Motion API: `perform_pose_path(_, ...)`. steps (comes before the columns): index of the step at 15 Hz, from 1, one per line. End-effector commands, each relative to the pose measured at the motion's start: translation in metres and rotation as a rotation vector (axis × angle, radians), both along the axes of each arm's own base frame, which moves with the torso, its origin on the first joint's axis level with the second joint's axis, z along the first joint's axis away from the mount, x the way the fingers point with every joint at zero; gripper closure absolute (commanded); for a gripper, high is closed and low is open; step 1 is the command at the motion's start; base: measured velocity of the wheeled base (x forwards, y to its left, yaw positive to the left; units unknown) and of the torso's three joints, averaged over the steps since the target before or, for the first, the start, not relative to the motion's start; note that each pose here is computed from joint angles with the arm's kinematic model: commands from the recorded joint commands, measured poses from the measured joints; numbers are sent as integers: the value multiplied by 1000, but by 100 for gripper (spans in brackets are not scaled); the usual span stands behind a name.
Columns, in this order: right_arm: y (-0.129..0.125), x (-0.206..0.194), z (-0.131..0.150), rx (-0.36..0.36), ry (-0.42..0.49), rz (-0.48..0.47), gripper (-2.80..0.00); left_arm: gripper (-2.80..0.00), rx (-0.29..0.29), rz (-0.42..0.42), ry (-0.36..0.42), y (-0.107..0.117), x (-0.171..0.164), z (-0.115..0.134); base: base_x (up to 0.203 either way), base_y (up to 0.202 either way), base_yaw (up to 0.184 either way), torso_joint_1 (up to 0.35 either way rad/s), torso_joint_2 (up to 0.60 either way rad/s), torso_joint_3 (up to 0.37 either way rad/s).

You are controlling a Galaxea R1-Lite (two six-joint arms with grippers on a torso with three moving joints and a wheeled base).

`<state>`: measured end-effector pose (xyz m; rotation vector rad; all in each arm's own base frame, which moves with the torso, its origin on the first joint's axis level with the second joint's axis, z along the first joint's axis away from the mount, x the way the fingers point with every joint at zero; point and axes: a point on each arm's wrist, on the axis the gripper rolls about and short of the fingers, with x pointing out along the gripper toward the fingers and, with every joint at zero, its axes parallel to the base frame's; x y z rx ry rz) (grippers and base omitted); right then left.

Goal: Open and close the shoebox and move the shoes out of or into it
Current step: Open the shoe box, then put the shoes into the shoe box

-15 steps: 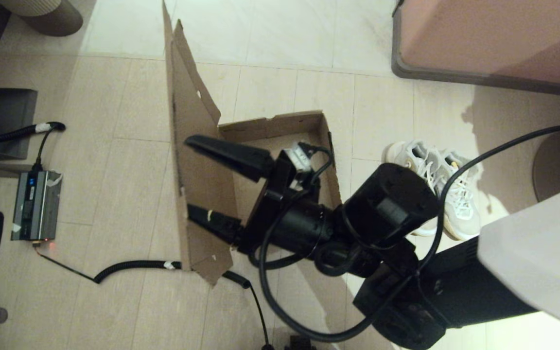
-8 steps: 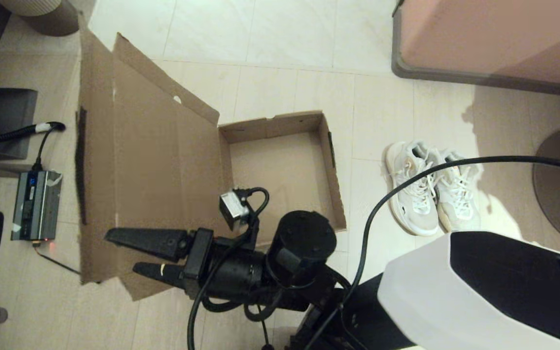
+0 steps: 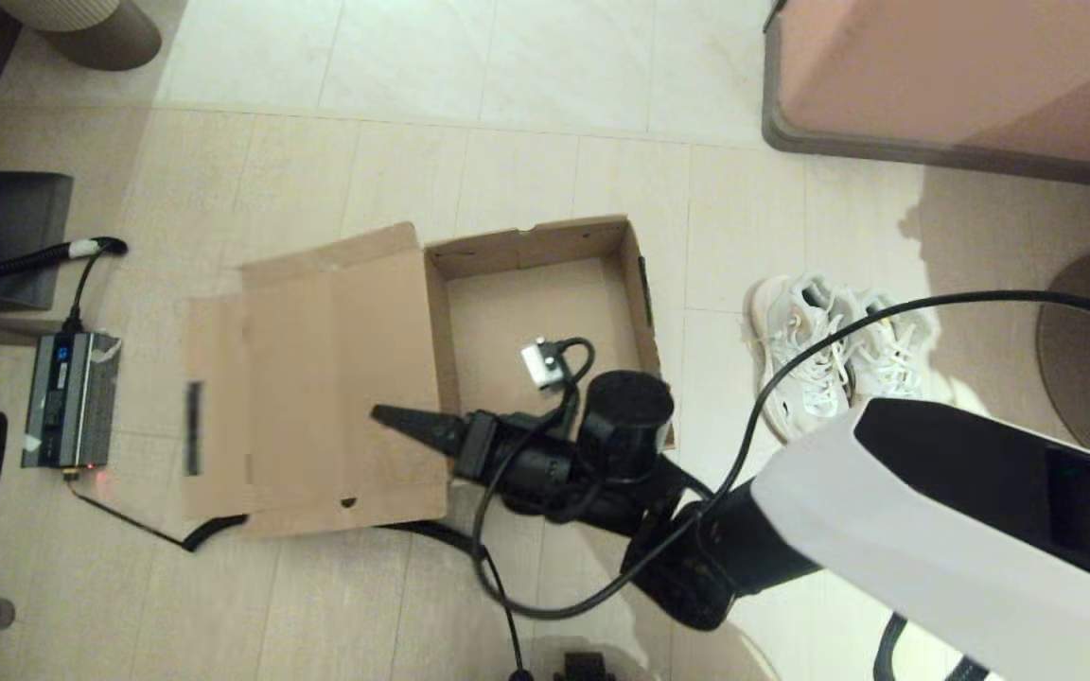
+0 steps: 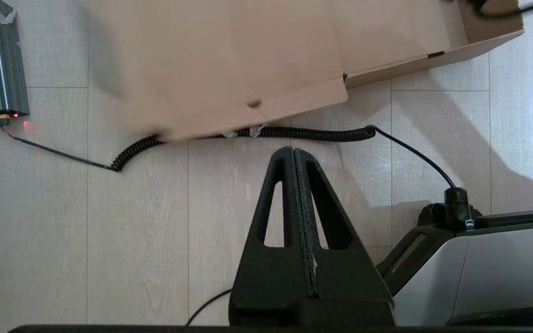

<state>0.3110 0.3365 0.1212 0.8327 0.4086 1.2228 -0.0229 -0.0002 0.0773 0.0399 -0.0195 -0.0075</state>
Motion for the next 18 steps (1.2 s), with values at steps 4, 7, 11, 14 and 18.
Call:
perform_pose_path(4, -95, 74, 13, -305, -373, -498, -280, 0, 0, 0, 9, 0, 1, -2, 0, 0, 0, 0, 0, 0)
perform_pose_path(7, -110, 72, 39, -387, -474, -601, -280, 0, 0, 0, 9, 0, 1, -2, 0, 0, 0, 0, 0, 0)
perform_pose_path(11, -120, 87, 30, -616, -488, -730, -280, 0, 0, 0, 9, 0, 1, -2, 0, 0, 0, 0, 0, 0)
perform_pose_path(14, -115, 111, 14, -699, -487, -821, -280, 0, 0, 0, 9, 0, 1, -2, 0, 0, 0, 0, 0, 0)
perform_pose_path(18, -110, 135, -1, -861, -460, -1016, -280, 0, 0, 1, 9, 0, 1, -2, 0, 0, 0, 0, 0, 0)
